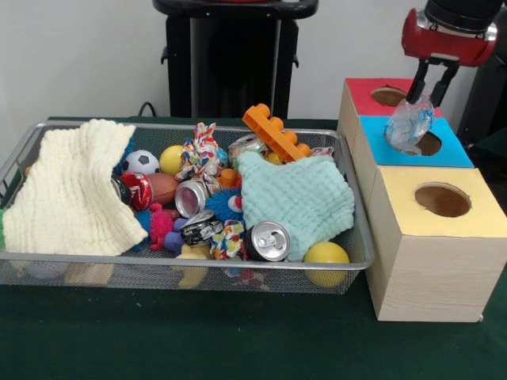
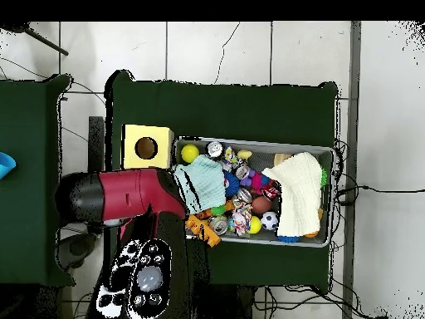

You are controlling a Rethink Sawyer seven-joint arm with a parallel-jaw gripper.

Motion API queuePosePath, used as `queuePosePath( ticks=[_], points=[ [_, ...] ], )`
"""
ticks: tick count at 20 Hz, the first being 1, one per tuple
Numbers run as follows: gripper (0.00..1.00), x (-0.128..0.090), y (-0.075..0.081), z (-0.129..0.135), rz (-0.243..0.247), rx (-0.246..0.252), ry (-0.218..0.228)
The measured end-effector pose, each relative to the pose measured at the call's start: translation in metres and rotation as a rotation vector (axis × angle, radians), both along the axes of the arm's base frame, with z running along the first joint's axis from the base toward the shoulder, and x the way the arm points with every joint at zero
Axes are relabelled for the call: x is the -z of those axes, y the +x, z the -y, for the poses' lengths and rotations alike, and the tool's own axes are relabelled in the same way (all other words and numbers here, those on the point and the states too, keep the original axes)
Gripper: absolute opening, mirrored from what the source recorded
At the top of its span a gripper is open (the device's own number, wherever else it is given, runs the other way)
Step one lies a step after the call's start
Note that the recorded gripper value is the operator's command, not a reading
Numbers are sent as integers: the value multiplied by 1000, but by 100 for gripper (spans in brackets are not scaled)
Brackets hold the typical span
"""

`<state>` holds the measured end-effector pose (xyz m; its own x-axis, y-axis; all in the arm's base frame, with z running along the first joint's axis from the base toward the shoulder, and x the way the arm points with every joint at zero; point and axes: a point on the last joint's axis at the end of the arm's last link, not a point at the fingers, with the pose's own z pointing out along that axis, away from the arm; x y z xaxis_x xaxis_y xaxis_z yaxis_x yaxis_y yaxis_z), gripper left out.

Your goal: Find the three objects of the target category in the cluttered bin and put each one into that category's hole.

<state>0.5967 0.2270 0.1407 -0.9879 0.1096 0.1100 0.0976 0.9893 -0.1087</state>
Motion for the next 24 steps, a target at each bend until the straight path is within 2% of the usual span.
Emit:
queuePosePath(
  ticks=[13,24],
  points=[
    [0,5,-2,-5,-11,8,9],
    [0,10,-6,-20,-26,13,27]
  ],
)
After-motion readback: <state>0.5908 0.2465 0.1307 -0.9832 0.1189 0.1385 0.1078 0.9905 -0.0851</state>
